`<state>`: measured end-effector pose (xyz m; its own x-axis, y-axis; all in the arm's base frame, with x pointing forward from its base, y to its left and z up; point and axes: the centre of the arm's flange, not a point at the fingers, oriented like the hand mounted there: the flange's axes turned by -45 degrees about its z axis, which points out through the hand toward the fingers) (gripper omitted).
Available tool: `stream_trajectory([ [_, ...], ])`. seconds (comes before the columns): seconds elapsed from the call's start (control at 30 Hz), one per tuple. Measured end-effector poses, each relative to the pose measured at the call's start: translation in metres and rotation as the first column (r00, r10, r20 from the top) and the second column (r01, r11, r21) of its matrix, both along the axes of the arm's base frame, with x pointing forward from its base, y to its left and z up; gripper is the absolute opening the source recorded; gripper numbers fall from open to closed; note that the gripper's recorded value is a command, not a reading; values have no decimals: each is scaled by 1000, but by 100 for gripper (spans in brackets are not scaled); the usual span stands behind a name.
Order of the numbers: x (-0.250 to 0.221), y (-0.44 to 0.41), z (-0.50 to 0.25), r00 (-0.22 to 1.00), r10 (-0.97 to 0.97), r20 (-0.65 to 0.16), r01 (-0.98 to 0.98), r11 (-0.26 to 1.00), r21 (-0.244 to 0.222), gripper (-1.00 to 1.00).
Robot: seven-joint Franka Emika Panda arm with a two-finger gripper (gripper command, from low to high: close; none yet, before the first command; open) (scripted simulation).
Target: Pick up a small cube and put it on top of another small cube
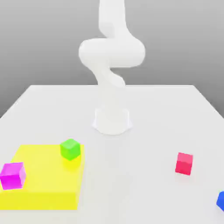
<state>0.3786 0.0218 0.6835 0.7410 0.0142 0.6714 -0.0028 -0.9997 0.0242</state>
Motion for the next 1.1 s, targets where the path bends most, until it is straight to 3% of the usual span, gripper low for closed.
stream_trajectory([
  [0.3,91,84,-123,974,52,-220,-75,992,-97,0],
  [0.57,124,165,-251,910,128,-395,-192,973,-125,0],
  [0.83,112,241,-381,806,216,-550,-311,947,-84,0],
  [1.1,66,308,-497,680,308,-665,-401,916,14,0],
])
